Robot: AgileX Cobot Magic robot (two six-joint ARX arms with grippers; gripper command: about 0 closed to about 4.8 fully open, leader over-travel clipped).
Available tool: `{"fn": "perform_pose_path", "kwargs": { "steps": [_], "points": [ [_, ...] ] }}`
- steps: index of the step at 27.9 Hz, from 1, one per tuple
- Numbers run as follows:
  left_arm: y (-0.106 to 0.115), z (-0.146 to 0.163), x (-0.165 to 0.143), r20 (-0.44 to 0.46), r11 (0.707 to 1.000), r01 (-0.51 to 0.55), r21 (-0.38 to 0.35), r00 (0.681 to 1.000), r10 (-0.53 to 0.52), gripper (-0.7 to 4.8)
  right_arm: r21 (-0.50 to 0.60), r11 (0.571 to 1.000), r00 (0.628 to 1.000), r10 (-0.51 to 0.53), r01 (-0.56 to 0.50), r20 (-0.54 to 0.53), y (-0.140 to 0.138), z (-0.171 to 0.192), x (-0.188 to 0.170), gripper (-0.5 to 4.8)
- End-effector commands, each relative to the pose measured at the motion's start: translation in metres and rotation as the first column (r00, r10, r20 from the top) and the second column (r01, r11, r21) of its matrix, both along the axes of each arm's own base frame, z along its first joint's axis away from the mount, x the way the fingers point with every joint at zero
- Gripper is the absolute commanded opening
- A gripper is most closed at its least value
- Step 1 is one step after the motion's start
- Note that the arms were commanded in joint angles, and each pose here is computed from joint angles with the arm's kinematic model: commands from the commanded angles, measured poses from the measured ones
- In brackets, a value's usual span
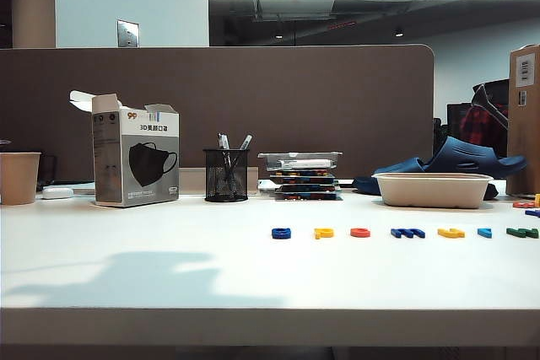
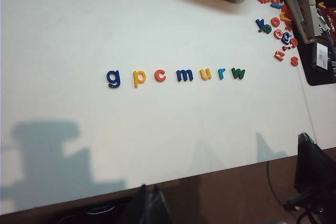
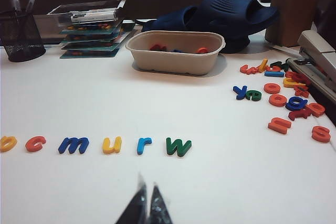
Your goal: Select the appropriate letters from the row of letter magnets placed on the table to arrange into the word "cup".
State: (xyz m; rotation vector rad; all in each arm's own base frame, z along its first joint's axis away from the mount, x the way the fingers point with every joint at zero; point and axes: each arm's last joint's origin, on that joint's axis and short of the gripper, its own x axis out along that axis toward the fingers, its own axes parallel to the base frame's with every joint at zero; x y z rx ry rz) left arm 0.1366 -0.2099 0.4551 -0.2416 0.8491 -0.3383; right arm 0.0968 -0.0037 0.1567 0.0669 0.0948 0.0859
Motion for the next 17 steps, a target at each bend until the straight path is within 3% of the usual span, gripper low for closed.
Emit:
{"fn": "perform_pose_path", "kwargs": {
  "steps": [1,7,17],
  "points": [
    [0.001,0.002,0.0,0.014,1.0,-0.003,-0.003,1.0,0.003,-0.05,-0.004,1.0,1.0,0.004,-0.004,0.025,0.0,0.002,0.0,0.13],
    [0.001,0.002,0.0,0.014,1.0,-0.003,-0.004,1.0,0.003,-0.05,-0.003,1.0,0.996,-0.003,0.003,0.084,0.001,0.026,-0.005,0.12],
    [0.001,0.002,0.0,0.014,1.0,-0.002,-0.003,1.0,0.002,-0.05,-0.003,1.0,0.996,-0.011,0.011,0.084,0.002,0.079,-0.029,0.1]
  ]
}}
